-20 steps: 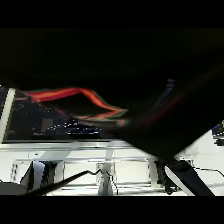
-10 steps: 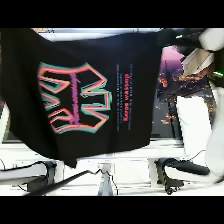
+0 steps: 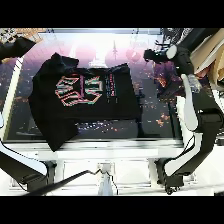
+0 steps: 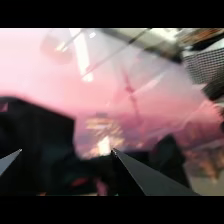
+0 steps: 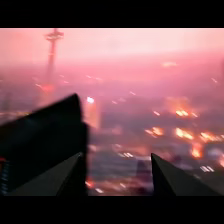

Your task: Fold the clothes and pants, and hang the long-sleeved shirts on hangers.

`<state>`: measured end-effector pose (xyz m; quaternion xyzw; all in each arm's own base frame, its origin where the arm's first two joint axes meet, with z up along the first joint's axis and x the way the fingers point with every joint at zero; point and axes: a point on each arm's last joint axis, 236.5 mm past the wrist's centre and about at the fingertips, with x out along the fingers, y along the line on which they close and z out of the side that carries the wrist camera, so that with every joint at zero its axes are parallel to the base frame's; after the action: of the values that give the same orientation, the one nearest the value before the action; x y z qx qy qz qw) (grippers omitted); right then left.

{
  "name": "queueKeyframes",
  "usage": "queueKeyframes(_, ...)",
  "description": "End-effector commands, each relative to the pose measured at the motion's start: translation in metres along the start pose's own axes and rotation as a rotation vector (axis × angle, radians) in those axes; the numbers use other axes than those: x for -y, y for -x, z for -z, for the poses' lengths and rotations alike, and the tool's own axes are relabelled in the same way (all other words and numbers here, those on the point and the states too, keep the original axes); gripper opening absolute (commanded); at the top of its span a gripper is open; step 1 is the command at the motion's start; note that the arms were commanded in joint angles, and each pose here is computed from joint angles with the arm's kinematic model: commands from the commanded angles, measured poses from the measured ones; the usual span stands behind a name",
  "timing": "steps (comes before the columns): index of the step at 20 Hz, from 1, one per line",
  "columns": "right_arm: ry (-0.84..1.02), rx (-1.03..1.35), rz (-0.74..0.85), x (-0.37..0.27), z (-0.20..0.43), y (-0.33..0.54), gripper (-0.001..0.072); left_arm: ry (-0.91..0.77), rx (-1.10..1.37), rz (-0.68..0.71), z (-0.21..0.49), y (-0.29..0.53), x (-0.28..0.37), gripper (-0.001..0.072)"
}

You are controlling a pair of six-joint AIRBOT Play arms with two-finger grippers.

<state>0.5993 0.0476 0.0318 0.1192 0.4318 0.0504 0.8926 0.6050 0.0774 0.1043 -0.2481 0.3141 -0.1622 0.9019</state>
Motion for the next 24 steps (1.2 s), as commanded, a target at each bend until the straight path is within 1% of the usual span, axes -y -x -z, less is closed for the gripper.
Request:
queueKeyframes(1, -0.062, -0.322, -0.049, 0.036, 0.070, 0.018, 0.0495, 0.173, -0.356, -0.382, 0.075, 0.072, -0.086, 0.0588)
queueKeyframes(2, -0.061, -0.426, -0.079, 0.038, 0.097, 0.028, 0.0494, 0.237, -0.520, -0.476, 0.114, 0.104, -0.102, 0.0564)
queueKeyframes(3, -0.061, -0.513, -0.115, 0.036, 0.125, 0.037, 0.0494, 0.294, -0.635, -0.499, 0.145, 0.126, -0.105, 0.0565)
queueKeyframes(4, -0.059, -0.574, -0.163, 0.029, 0.150, 0.045, 0.0494, 0.367, -0.668, -0.464, 0.167, 0.136, -0.098, 0.0565)
queueKeyframes(5, -0.058, -0.621, -0.223, 0.017, 0.177, 0.054, 0.0494, 0.411, -0.670, -0.424, 0.187, 0.141, -0.088, 0.0564)
queueKeyframes(6, -0.056, -0.645, -0.281, 0.005, 0.202, 0.063, 0.0494, 0.430, -0.669, -0.416, 0.212, 0.150, -0.083, 0.0565)
queueKeyframes(7, -0.055, -0.646, -0.304, 0.001, 0.222, 0.069, 0.0494, 0.432, -0.660, -0.426, 0.237, 0.159, -0.080, 0.0565)
queueKeyframes(10, -0.057, -0.677, -0.312, 0.007, 0.273, 0.085, 0.0494, 0.417, -0.613, -0.455, 0.300, 0.179, -0.078, 0.0571)
queueKeyframes(13, -0.070, -0.738, -0.369, -0.001, 0.303, 0.090, 0.0494, 0.450, -0.676, -0.433, 0.353, 0.185, -0.071, 0.0571)
queueKeyframes(16, -0.074, -0.747, -0.412, -0.008, 0.314, 0.091, 0.0488, 0.455, -0.675, -0.395, 0.367, 0.175, -0.066, 0.0571)
queueKeyframes(20, -0.120, -0.722, -0.501, -0.024, 0.314, 0.081, 0.0486, 0.437, -0.683, -0.408, 0.370, 0.175, -0.074, 0.0571)
queueKeyframes(22, -0.136, -0.725, -0.503, -0.024, 0.316, 0.076, 0.0484, 0.427, -0.702, -0.426, 0.375, 0.178, -0.080, 0.0571)
queueKeyframes(23, -0.133, -0.728, -0.508, -0.024, 0.317, 0.075, 0.0438, 0.427, -0.698, -0.431, 0.375, 0.176, -0.082, 0.0571)
queueKeyframes(24, -0.123, -0.733, -0.514, -0.026, 0.319, 0.075, 0.0409, 0.426, -0.690, -0.436, 0.375, 0.175, -0.085, 0.0571)
